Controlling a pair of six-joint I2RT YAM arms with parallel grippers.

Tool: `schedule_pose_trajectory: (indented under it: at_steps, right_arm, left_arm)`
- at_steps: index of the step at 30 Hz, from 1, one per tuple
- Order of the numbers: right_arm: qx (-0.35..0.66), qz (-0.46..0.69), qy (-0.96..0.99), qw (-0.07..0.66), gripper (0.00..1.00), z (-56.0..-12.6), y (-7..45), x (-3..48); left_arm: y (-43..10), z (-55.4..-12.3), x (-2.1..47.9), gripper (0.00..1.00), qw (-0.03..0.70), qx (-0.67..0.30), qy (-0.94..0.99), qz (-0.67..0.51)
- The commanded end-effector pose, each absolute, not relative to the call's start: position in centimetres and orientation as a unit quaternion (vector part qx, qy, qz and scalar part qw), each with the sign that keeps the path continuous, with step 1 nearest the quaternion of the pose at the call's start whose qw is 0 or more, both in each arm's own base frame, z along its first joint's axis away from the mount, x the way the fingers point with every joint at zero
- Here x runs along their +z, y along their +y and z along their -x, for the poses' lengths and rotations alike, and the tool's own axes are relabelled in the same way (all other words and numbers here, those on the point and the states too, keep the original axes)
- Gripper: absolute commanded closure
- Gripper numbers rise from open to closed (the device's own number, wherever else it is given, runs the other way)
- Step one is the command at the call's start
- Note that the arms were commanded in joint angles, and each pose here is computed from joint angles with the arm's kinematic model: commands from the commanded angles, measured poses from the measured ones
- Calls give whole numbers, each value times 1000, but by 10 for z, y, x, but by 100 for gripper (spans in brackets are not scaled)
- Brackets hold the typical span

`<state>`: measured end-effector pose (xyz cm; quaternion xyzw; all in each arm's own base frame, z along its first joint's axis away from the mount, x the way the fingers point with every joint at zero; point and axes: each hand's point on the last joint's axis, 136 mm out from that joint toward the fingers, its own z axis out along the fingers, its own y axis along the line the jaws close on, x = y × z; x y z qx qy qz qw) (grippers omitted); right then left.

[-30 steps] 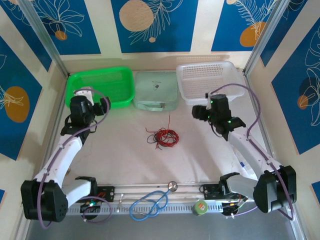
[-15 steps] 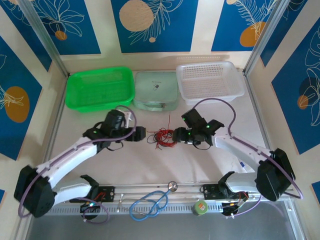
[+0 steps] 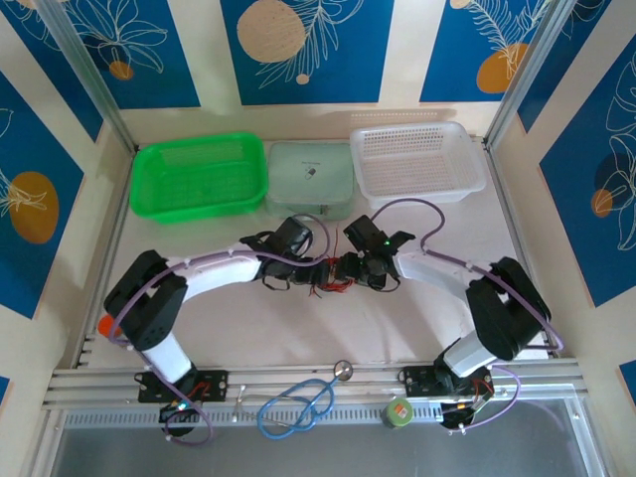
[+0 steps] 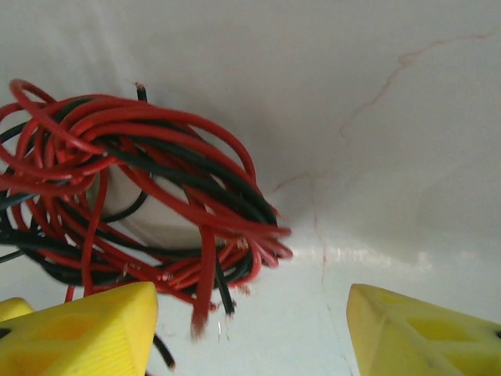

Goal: Untangle the cables

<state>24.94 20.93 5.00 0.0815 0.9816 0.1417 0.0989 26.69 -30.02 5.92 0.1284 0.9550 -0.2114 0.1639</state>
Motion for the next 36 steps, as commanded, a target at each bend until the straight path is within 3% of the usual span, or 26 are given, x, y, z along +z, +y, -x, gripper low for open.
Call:
schedule_pose_trajectory:
  at_steps: [1, 6, 8, 12, 16, 18, 24, 29, 33, 36]
  right_arm:
    - [154, -72, 981, 96, 40, -263, 222, 50]
    - [149, -59, 984, 81, 54, -266, 229, 42]
    - [149, -56, 984, 79, 63, -265, 230, 40]
    - [159, -48, 983, 83, 83, -263, 230, 42]
    - [186, -37, 977, 99, 100, -259, 229, 52]
    - [208, -30, 972, 105, 100, -256, 229, 59]
    - [341, 12, 934, 107, 100, -246, 240, 90]
    - [414, 33, 905, 96, 100, -237, 243, 112]
    - [386, 1, 919, 84, 100, -234, 231, 100]
    - [340, -41, 937, 66, 100, -233, 218, 77]
  left_arm:
    - [-311, -277, 56, 21, 166, -206, 957, -122]
    - [-313, -278, 38, 34, 148, -187, 963, -123]
    - [-312, -278, 32, 44, 144, -182, 965, -121]
    - [-310, -278, 31, 76, 144, -178, 966, -119]
    - [-304, -277, 47, 94, 163, -177, 963, -124]
    - [-303, -277, 63, 99, 178, -187, 957, -129]
    - [-313, -264, 109, 100, 218, -256, 925, -179]
    - [-323, -249, 118, 100, 228, -322, 897, -199]
    - [-320, -241, 108, 100, 236, -352, 888, -179]
    - [-307, -242, 87, 100, 228, -319, 906, -159]
